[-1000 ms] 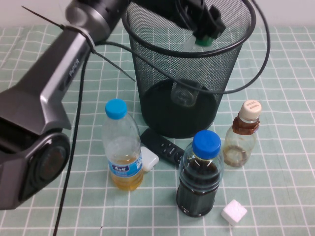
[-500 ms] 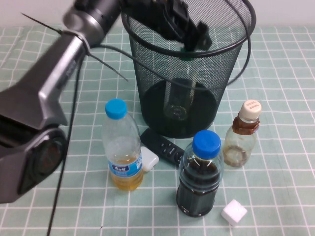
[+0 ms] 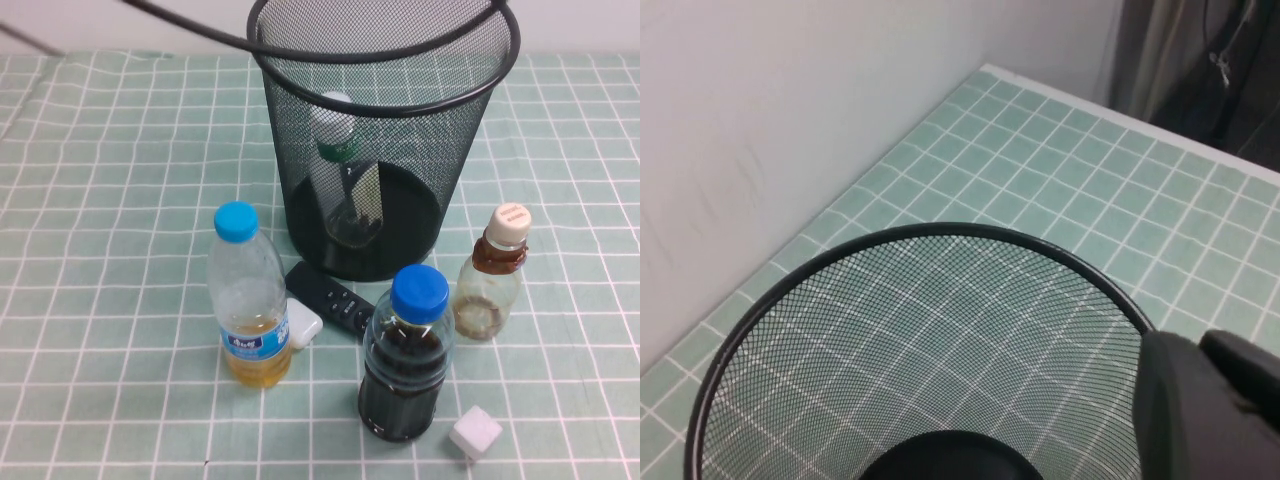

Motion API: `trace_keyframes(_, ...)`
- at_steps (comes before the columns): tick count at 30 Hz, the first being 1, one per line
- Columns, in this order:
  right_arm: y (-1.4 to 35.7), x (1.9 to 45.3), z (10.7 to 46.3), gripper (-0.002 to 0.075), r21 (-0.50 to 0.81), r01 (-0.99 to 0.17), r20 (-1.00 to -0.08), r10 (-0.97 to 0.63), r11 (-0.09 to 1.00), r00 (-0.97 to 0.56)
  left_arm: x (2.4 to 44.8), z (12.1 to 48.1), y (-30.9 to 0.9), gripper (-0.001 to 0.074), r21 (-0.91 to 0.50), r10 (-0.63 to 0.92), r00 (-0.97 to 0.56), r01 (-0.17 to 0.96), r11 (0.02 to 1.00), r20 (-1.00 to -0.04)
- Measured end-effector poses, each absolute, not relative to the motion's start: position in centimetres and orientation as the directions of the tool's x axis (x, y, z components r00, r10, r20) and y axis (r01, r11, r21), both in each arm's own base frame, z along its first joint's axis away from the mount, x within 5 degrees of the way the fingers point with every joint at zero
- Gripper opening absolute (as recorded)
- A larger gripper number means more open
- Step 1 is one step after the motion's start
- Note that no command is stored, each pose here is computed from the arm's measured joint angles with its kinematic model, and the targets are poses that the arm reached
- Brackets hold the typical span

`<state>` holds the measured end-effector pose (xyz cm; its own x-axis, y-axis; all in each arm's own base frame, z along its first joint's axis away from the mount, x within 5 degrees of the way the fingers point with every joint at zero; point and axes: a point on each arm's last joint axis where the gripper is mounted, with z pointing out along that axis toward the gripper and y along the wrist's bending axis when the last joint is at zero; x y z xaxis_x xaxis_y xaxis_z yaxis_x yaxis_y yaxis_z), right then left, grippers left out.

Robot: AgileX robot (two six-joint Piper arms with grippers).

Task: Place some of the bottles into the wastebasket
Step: Pick up a bottle from the table with right arm

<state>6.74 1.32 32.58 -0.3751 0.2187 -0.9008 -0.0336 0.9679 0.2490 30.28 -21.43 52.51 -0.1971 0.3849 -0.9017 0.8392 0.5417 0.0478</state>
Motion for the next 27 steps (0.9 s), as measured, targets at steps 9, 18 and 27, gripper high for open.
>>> trace_keyframes(9, 1.9, 15.1, 35.5, -0.0001, 0.204, -0.228, -0.806, 0.032, 0.952, -0.590, 20.9, 54.4, -14.8, -0.0001, 0.154, 0.434, -0.166, 0.778, 0.610, -0.885)
trace_keyframes(18, 5.3, 20.6, 33.7, -0.0001, 0.241, -0.472, -0.804, -0.098, 0.848, -0.586, 11.7, 47.4, -7.8, -0.0002, 0.207, 0.340, -0.098, 0.627, 0.751, -0.935)
trace_keyframes(27, 9.7, 21.2, 34.5, 0.0092, 0.034, -0.594, -0.907, -0.224, 0.804, -0.356, 6.2, 34.1, -4.3, -0.0003, 0.096, 0.169, -0.076, 0.569, 0.817, -0.983)
